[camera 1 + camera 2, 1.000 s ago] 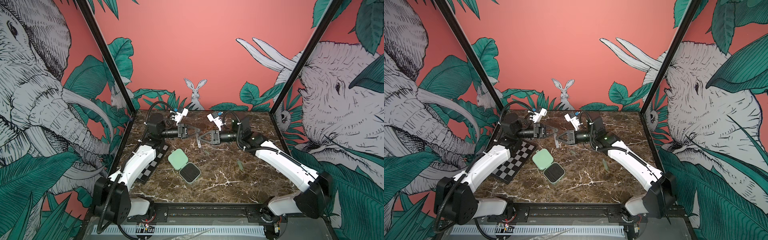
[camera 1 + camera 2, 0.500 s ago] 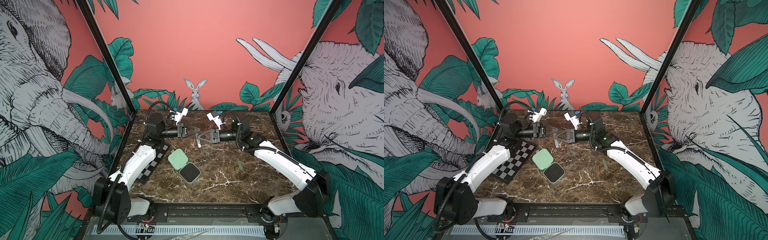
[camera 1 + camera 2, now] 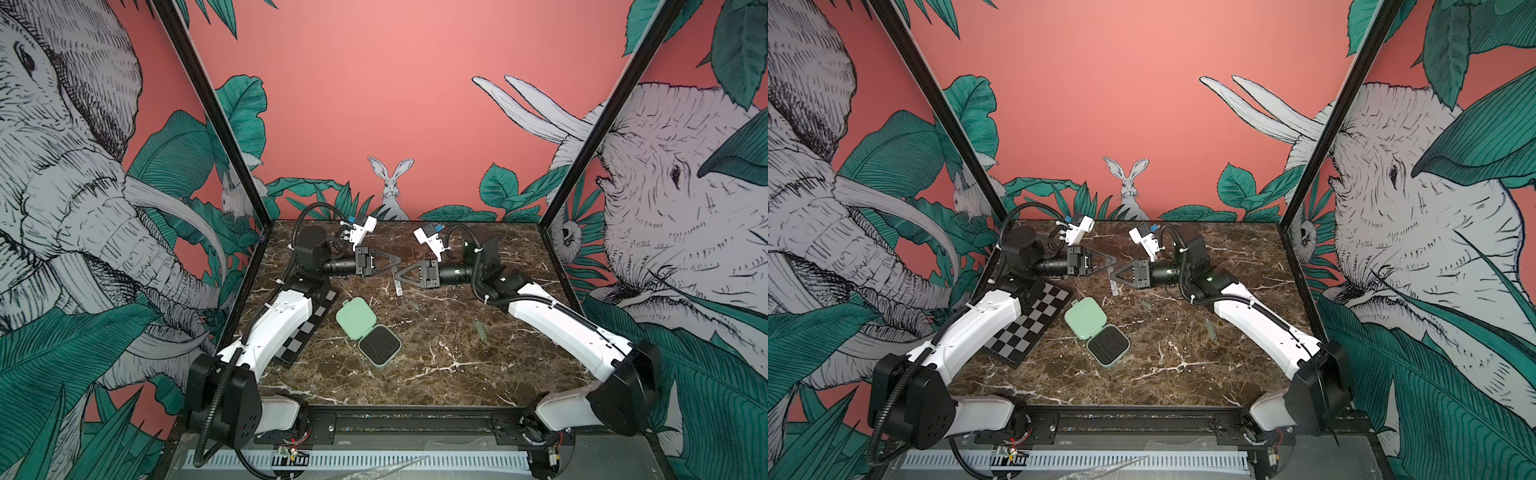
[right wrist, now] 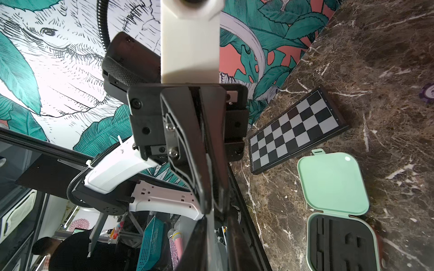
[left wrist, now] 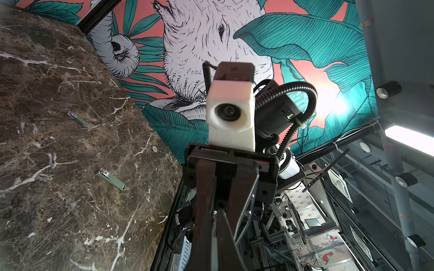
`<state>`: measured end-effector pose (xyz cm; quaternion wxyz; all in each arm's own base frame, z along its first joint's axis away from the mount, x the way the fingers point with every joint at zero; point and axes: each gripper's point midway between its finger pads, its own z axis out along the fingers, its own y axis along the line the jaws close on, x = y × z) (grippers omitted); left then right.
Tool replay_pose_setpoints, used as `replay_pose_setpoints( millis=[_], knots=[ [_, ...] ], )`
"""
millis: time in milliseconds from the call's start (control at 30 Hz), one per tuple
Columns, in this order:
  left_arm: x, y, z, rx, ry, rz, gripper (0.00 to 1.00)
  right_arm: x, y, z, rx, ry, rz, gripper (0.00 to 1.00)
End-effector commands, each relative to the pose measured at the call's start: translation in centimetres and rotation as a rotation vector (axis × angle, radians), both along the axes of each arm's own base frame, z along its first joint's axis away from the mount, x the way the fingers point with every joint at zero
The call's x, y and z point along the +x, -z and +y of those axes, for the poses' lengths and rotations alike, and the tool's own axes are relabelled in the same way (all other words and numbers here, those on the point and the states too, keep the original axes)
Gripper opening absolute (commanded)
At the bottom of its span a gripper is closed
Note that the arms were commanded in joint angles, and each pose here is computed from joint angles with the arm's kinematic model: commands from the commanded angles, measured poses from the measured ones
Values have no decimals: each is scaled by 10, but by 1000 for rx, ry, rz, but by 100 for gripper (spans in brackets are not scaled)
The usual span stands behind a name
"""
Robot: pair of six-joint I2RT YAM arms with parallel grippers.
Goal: Organize nail clipper sets
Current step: Pick up the component of the nail clipper set from the center of the board.
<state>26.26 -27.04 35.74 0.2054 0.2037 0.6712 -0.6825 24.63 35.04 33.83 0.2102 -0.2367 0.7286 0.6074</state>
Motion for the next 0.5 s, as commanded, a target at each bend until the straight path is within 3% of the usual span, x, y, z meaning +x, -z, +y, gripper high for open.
replay_pose_setpoints(
  millis=[0, 467],
  knots=[
    [-10, -12, 1, -14, 27, -36, 0, -1, -16, -6, 41, 10, -54, 16],
    [-10, -13, 1, -14, 24, -36, 0, -5, -24, -6, 76, -8, -50, 6]
  ],
)
